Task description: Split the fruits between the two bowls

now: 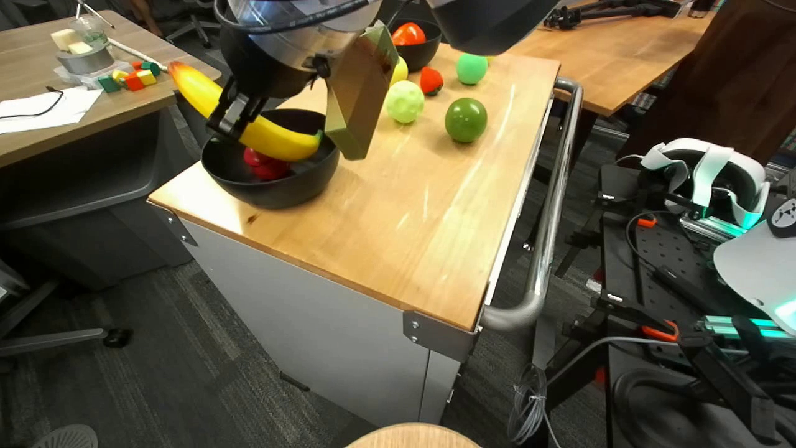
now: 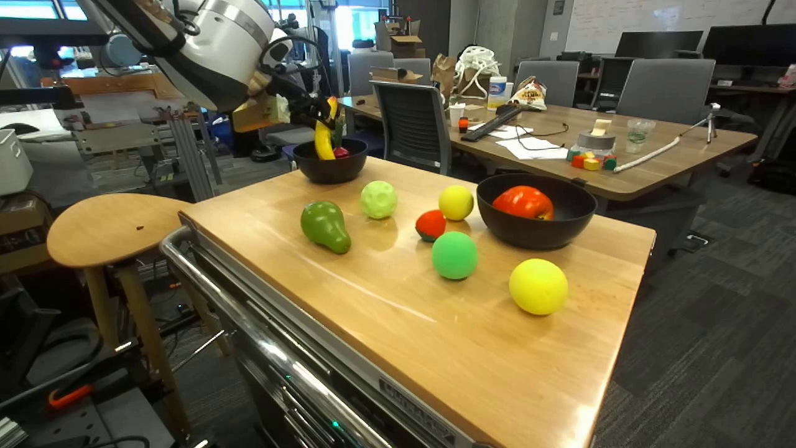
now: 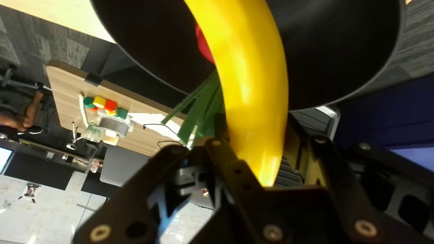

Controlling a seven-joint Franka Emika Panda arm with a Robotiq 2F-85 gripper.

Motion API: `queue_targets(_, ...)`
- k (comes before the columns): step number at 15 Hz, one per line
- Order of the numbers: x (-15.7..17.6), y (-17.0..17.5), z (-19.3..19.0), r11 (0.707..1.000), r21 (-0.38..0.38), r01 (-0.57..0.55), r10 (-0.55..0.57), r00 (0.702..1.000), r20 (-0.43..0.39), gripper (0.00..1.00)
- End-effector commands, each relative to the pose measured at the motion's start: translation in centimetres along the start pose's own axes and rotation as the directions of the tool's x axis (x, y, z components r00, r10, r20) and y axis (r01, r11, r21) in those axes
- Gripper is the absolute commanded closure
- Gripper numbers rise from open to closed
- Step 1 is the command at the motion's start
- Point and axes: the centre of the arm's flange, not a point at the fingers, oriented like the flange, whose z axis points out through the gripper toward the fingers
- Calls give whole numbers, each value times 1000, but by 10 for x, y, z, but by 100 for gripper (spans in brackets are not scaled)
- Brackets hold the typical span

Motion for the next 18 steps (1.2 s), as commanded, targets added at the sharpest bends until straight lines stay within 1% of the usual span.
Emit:
queue_targets(1, 0, -7, -10, 1000, 21, 3, -3, 1000, -16, 28)
queue_targets(2, -1, -8, -21, 999, 40, 28, -28, 1000, -2, 19)
queue_targets(4, 1, -12, -45, 993, 106, 59, -62, 998, 23, 5)
queue_targets(5, 6, -13, -66, 980, 195, 36, -47, 998, 50, 0)
queue_targets(6, 11, -14, -83, 969, 246, 13, -31, 997, 67, 0)
queue_targets(7, 18, -11, -101, 953, 303, 1, -26, 997, 79, 0)
queue_targets(8, 22, -9, -112, 934, 357, -6, -26, 996, 84, 0)
queue_targets(10, 24, -5, -127, 896, 443, -29, -22, 994, 110, 0)
queue_targets(11, 22, -4, -129, 879, 474, -46, -20, 991, 134, 0)
queue_targets(12, 17, -6, -128, 886, 460, -62, -37, 979, 203, 0)
queue_targets(13, -37, -55, -86, 910, 411, -46, -3, 993, 119, 0)
queue_targets(14, -45, -62, -86, 903, 427, -53, -12, 989, 148, 0)
queue_targets(16, -52, -68, -84, 895, 442, -61, -18, 985, 171, 0)
queue_targets(17, -53, -68, -83, 895, 442, -63, -17, 985, 174, 0)
queue_targets(18, -57, -71, -84, 902, 429, -49, -47, 976, 211, 0)
